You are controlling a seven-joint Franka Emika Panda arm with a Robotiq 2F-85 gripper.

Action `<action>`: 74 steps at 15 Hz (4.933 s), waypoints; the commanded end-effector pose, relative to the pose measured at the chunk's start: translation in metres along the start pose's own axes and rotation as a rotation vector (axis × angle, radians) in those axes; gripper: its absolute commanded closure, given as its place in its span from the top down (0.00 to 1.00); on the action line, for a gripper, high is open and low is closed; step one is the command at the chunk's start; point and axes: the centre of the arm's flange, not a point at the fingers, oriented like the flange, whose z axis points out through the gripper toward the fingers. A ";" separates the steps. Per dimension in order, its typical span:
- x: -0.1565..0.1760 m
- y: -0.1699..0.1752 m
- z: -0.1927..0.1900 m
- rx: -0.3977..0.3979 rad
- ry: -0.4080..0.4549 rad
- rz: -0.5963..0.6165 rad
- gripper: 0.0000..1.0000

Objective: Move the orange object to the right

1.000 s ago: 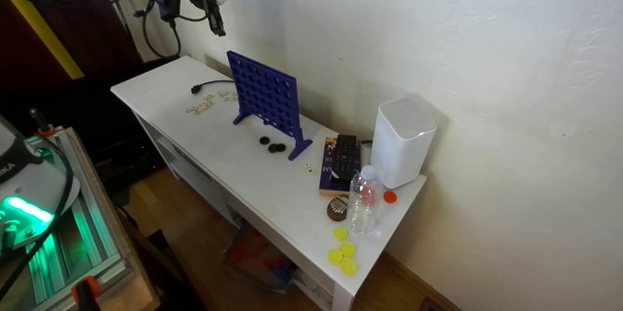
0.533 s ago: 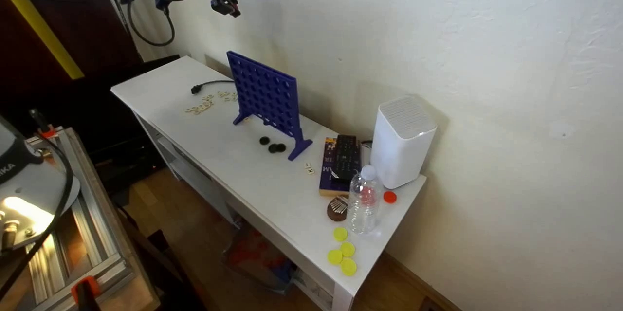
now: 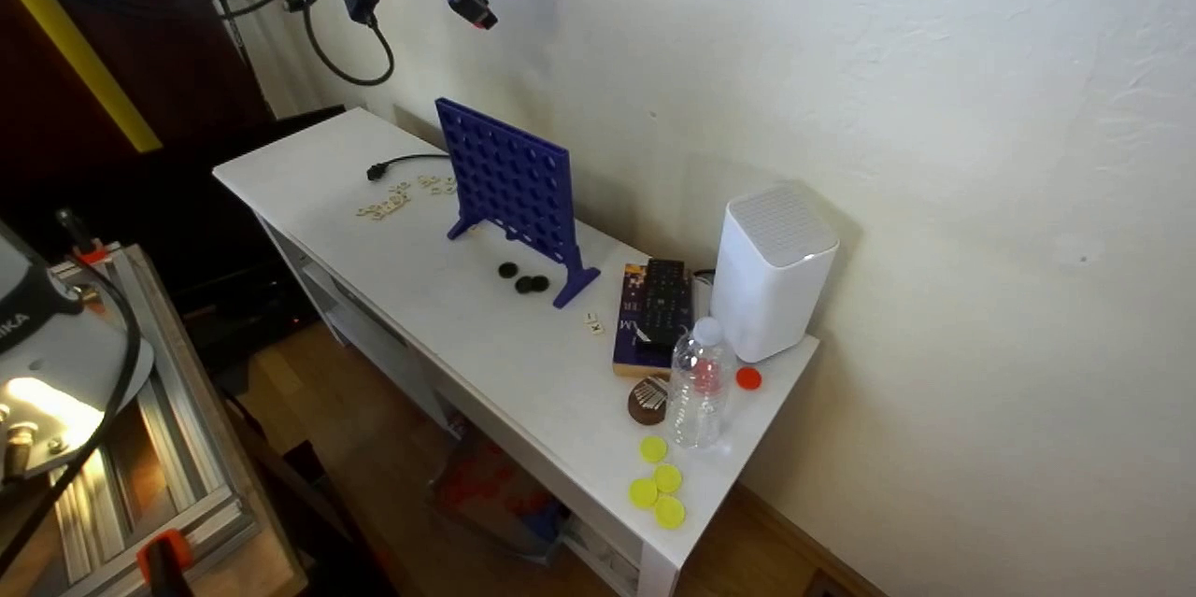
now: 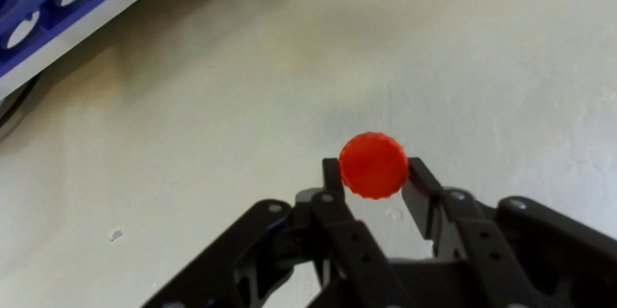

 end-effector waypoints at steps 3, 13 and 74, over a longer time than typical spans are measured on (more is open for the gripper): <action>-0.014 0.070 0.078 0.013 -0.127 -0.177 0.14; 0.002 0.071 0.044 0.106 -0.059 -0.157 0.14; -0.085 0.247 0.002 0.209 0.596 0.072 0.14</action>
